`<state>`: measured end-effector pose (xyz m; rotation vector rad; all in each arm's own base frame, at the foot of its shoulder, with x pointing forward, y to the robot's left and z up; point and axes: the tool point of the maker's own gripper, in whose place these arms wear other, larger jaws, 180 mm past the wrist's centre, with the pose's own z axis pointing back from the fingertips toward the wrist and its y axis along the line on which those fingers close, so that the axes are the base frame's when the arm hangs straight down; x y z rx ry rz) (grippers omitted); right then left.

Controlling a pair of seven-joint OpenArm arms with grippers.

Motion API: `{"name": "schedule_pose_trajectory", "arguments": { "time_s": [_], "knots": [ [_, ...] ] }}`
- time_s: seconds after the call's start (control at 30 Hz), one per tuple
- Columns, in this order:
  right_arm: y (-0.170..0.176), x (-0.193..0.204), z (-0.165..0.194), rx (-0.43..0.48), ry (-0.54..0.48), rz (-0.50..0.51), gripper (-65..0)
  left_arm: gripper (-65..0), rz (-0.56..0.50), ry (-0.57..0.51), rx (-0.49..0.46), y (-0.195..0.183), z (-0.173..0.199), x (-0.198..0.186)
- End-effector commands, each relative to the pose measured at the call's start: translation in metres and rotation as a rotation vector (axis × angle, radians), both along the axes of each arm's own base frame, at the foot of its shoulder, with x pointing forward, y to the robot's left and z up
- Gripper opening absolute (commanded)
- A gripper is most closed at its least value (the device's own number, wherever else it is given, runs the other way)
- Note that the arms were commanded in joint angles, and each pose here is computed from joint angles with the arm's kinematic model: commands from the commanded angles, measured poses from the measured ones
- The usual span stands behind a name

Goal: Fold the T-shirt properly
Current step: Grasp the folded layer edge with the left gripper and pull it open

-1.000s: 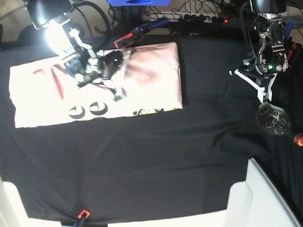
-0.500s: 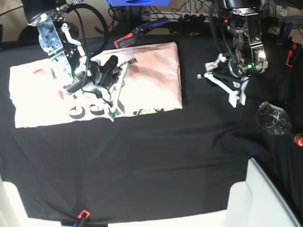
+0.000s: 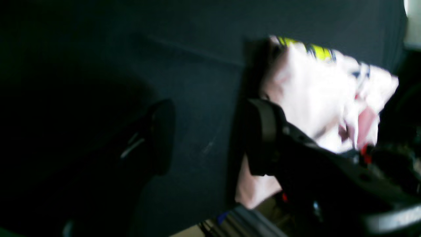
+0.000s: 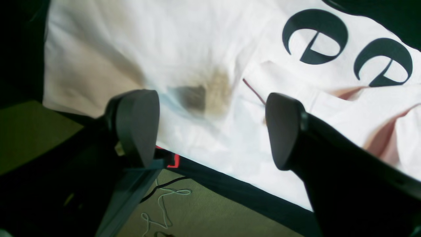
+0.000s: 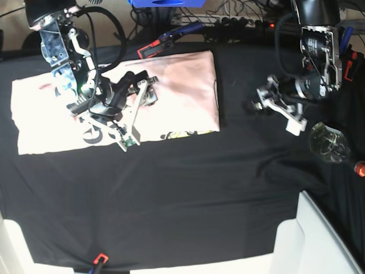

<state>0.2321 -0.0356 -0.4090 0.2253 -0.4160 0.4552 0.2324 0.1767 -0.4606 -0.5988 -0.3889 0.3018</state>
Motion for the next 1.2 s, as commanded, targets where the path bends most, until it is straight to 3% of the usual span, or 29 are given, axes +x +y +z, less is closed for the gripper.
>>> {"name": "schedule_pose_trajectory", "arguments": {
  "time_s": [0.0,0.17,0.3,0.63,0.8,1.17],
  "knots": [
    [0.005,0.007,0.009,0.024,-0.035,0.003,-18.1,-31.6,-0.025,-0.041,-0.005,-0.003,0.009,0.013],
    [0.005,0.007,0.009,0.024,-0.034,-0.001,-18.1,-32.1,-0.174,0.058,-0.04,-0.048,-0.018,0.003],
    [0.004,0.008,0.009,0.024,-0.035,-0.004,-18.1,-32.2,-0.223,0.135,-0.06,-0.062,-0.038,-0.011],
    [0.003,0.008,0.008,0.017,-0.035,-0.006,-18.1,-32.4,-0.313,0.079,-0.078,-0.072,-0.032,-0.015],
    [0.002,0.009,0.008,0.016,-0.036,-0.006,-18.1,-32.4,-0.382,0.024,-0.086,-0.084,-0.008,-0.017],
    [0.003,0.007,0.007,0.017,-0.031,-0.003,-18.1,-32.4,-0.344,0.03,-0.146,-0.096,-0.01,-0.015]
  ]
}}
